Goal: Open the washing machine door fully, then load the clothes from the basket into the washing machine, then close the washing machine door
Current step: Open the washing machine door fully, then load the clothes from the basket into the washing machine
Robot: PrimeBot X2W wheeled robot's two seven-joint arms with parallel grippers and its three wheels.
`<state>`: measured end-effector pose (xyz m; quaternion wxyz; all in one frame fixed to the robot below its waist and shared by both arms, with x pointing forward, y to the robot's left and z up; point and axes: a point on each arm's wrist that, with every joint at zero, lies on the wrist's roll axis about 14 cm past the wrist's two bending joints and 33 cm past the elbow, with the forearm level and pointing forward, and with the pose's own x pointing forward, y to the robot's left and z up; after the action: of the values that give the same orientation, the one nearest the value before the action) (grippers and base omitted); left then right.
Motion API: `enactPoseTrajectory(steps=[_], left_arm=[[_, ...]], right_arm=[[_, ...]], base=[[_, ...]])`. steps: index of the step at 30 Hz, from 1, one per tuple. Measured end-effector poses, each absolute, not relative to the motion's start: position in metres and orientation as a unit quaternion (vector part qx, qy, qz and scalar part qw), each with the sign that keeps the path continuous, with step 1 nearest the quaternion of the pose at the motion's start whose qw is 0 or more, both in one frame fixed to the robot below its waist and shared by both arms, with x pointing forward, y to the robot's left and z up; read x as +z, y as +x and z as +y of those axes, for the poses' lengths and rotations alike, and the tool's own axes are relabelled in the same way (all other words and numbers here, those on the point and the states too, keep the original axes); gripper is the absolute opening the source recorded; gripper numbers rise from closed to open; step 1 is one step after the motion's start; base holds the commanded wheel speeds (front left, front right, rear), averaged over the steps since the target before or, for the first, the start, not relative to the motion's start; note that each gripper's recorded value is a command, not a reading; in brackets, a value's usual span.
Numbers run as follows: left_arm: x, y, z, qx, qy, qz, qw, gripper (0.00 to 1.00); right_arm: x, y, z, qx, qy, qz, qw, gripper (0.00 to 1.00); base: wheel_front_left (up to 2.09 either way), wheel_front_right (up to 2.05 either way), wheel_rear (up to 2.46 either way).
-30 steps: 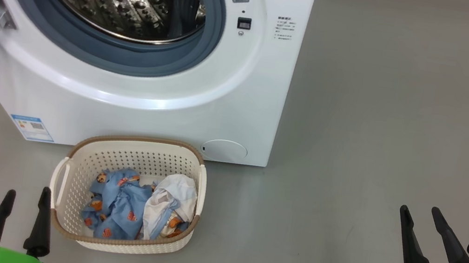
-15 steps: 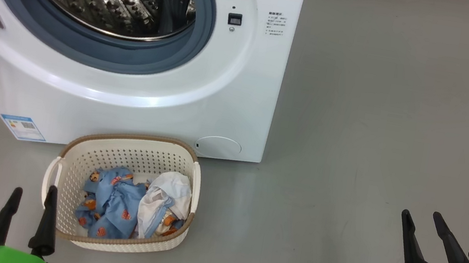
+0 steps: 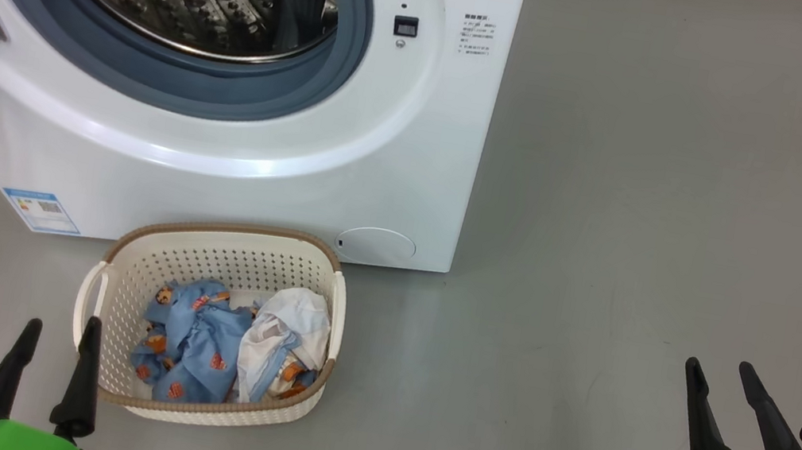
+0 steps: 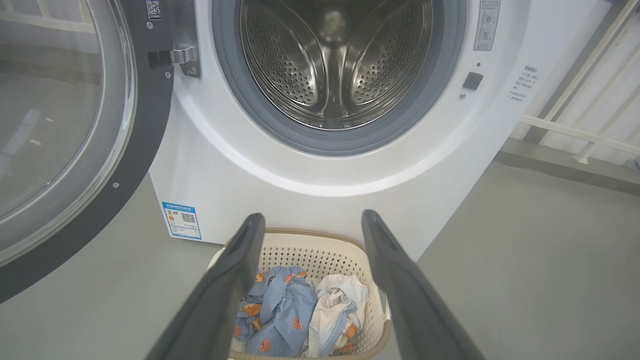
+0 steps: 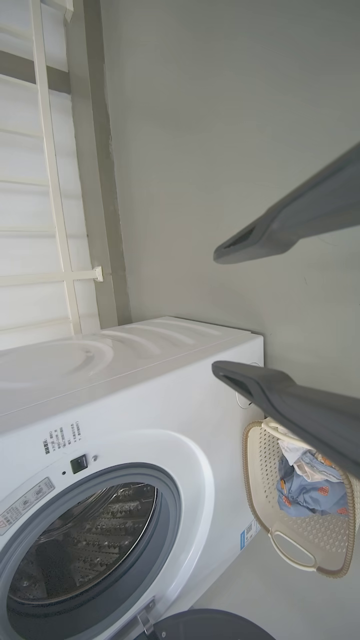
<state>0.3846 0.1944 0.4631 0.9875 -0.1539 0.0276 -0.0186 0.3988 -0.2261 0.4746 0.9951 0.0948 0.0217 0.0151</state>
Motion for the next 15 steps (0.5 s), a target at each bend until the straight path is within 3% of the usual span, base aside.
enactPoseTrajectory(steps=[7,15], left_arm=[[0.4613,0.3852,0.1949,-0.018,-0.154,0.03,0.987,1.0],[0.4595,0.3858,0.1956,-0.017,-0.156,0.033,0.987,1.0]], right_arm=[[0.4722,0.3999,-0.2251,0.016,0.096,0.025,0.995,1.0],[0.4699,0.4018,-0.2234,0.018,0.096,0.028,0.995,1.0]], base=[[0.07,-0.15,0.08],[0.61,-0.96,0.35]])
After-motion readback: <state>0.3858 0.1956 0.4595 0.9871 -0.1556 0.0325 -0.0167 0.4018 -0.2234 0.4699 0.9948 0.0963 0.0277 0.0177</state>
